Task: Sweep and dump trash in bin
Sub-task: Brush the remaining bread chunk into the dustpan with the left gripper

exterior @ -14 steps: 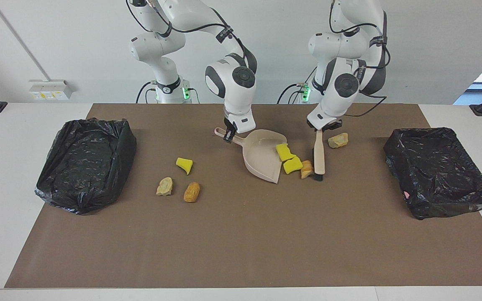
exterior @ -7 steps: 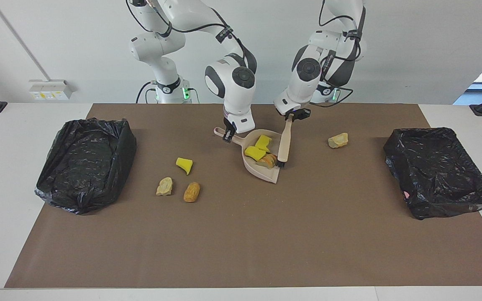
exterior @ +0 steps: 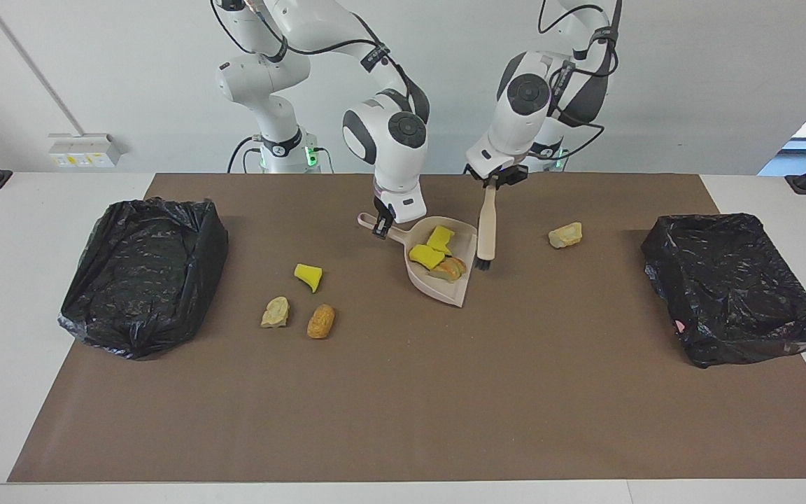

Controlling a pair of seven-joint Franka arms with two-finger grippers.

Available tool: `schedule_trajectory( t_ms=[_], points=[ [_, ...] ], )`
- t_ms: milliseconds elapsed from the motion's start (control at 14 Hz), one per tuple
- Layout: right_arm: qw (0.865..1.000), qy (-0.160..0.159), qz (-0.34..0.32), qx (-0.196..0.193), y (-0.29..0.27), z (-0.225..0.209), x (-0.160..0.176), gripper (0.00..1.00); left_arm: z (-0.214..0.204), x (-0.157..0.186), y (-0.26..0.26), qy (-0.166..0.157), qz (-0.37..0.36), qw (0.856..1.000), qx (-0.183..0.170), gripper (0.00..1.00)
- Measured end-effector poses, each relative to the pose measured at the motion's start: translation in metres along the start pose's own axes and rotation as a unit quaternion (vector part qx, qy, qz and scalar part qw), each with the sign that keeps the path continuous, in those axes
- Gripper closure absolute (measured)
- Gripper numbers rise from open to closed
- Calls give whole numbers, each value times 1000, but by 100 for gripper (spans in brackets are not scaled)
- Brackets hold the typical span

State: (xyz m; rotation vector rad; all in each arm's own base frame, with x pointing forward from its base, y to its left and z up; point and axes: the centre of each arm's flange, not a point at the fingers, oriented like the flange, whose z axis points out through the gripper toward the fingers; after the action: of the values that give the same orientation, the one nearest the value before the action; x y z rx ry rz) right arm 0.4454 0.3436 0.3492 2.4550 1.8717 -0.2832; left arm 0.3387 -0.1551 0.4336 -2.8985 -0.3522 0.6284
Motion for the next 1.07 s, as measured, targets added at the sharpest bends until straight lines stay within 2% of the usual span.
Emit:
schedule_trajectory(
  t_ms=[285,498,641,783,1068],
  points=[
    [997,-1,-78,0,0,1,0,68,27,22,-71,-1,-87,996,28,74],
    [996,-2,-85,0,1,1,-1,68,45,29,-81,6,-102,994,24,74],
    [997,-2,-83,0,1,2,-2,68,63,36,-75,14,-97,995,23,74],
    [997,-3,-78,1,1,3,-2,68,75,49,-64,22,-59,998,21,74],
    [998,-8,-63,6,3,4,-5,68,77,64,-19,38,15,999,11,74]
  ],
)
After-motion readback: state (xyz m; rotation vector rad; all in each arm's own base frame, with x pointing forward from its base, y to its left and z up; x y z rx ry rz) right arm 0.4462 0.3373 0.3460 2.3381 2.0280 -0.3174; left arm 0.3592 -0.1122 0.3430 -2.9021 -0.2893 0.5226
